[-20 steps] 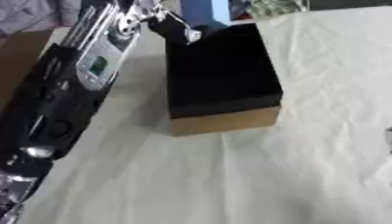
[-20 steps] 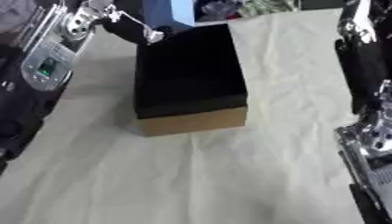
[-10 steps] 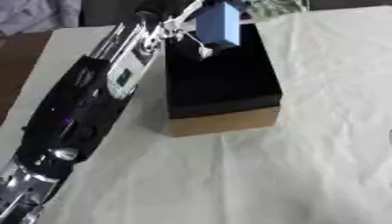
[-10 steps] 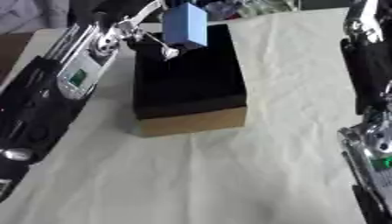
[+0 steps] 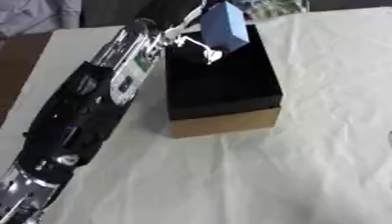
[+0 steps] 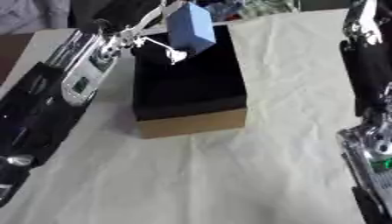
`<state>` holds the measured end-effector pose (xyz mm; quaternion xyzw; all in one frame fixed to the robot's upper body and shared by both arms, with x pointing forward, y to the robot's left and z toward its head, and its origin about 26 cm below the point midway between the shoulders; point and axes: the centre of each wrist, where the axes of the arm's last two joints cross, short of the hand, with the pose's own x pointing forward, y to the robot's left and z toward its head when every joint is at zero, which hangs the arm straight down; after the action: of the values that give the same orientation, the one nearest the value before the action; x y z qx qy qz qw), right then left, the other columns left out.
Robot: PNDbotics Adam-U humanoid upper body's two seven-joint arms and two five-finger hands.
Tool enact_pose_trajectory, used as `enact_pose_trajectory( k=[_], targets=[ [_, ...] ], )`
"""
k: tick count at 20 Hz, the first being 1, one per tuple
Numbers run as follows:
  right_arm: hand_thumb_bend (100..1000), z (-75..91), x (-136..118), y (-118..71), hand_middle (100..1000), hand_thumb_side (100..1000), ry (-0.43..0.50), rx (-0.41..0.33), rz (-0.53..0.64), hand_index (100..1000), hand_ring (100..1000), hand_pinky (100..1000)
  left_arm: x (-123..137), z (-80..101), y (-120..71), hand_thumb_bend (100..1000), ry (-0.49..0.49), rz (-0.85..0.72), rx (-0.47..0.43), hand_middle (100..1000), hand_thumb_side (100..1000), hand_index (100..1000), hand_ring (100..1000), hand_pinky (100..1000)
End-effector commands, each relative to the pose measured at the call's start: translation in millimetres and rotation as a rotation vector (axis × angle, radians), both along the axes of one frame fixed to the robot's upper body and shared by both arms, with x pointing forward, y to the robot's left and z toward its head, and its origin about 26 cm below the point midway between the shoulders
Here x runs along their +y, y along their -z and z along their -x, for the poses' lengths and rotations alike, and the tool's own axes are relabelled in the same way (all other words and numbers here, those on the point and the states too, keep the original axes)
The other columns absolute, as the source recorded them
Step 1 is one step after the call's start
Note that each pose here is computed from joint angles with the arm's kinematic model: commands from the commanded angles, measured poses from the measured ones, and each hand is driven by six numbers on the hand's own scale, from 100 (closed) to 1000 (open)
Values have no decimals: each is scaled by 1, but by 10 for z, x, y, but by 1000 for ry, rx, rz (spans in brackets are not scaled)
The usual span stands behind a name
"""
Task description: Pick up objects on the table and place them in the box.
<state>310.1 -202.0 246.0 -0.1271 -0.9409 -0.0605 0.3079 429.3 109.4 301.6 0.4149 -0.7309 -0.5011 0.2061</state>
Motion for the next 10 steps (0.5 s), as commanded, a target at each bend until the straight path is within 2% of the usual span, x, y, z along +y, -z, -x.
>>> enact_pose_trajectory(
  k=[1,5,9,10],
  targets=[
    [100,28,-8,-59,590,471,-3,-24,-1,785,814,856,12,45,-109,750,4,67,-50,868,387,1000,865,908],
    [100,27,-13,-57,590,471,1,-23,-3,785,814,855,57,86,-137,701,29,184,-93,843,380,1000,836,912],
    [100,27,-28,-49,590,470,9,-22,-4,785,813,855,177,202,-236,585,71,356,-150,802,359,979,799,919],
    [100,27,-33,-47,590,470,11,-22,-4,784,813,855,224,241,-264,579,76,400,-161,801,361,978,798,920]
  ],
)
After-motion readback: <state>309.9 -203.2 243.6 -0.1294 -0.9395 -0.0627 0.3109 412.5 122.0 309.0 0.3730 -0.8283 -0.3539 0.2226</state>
